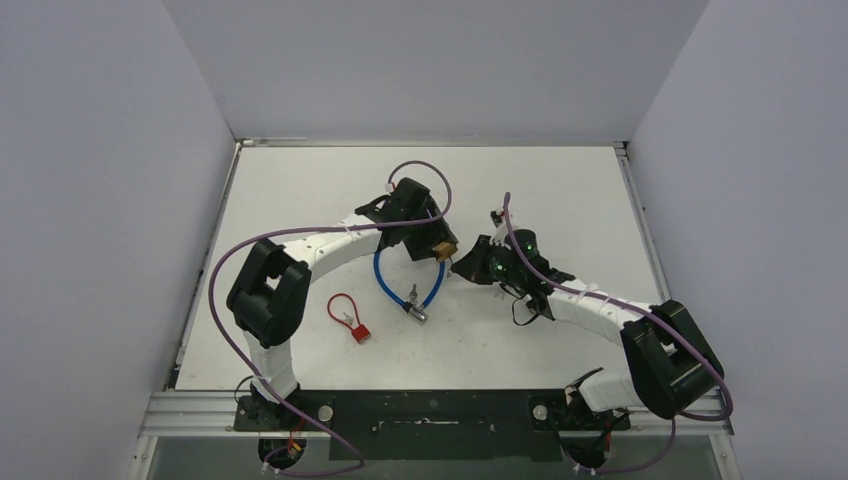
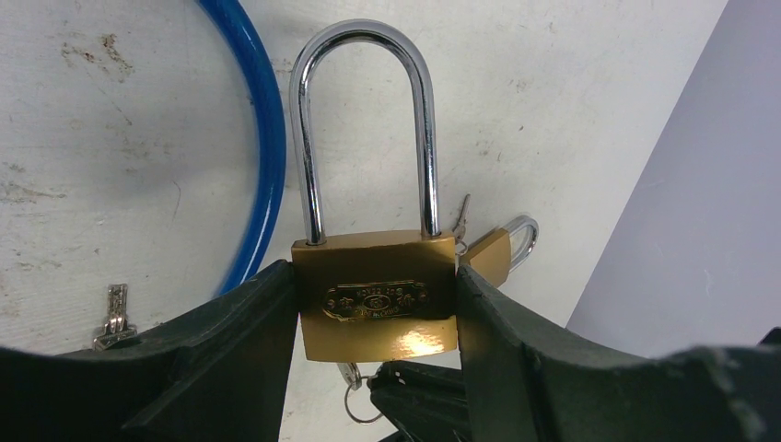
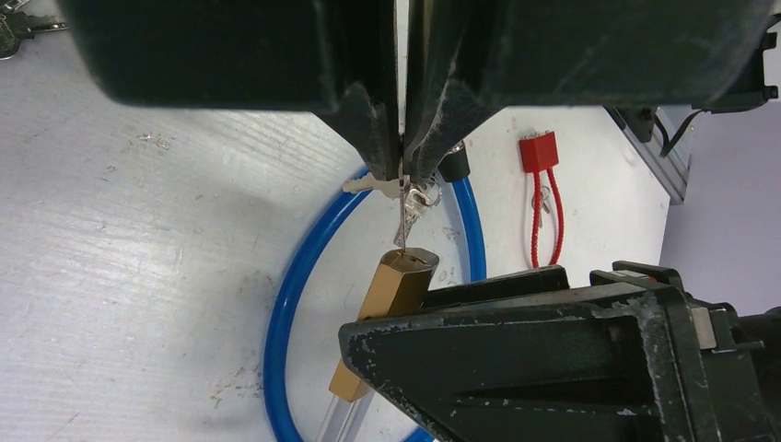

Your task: Unlock with the key

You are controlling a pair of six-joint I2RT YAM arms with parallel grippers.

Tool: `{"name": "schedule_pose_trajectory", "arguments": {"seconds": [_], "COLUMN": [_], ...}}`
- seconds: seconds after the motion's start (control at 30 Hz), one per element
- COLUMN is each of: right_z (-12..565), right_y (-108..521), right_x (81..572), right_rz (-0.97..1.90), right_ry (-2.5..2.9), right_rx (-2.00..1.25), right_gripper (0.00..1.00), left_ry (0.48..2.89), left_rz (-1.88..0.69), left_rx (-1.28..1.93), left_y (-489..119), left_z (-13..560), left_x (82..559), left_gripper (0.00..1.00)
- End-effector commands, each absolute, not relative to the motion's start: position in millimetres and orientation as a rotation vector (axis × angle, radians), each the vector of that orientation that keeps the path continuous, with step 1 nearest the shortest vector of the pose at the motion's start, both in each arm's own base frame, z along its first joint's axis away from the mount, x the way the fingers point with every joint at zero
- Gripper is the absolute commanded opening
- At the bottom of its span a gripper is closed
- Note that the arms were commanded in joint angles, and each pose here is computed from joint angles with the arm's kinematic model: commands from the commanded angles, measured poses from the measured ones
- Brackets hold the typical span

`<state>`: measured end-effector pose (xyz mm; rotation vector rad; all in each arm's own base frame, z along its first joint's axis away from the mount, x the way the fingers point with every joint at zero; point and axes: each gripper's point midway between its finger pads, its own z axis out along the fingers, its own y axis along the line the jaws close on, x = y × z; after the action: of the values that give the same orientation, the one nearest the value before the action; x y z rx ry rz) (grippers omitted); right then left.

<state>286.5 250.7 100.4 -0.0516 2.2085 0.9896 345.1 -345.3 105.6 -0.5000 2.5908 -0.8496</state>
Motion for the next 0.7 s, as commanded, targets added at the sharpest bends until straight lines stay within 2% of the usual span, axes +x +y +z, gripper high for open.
{"name": "schedule_pose_trajectory", "arguments": {"seconds": [0.0, 0.67], "right_z": [128, 143], "right_y": [252, 254], "right_x": [305, 316], "right_rz": [1.018, 1.120], "right_ry": [2.107, 2.051], "right_rx": [-0.047, -0.067], "right_gripper": [0.00, 0.00], "left_ry": [2.443, 2.450], "left_rz": [-1.009, -1.057], "left_rx": [-0.472, -0.487], "left_y": [-357, -363], "left_z": [159, 156], "left_x": [358, 358], "left_gripper": [0.00, 0.00]}}
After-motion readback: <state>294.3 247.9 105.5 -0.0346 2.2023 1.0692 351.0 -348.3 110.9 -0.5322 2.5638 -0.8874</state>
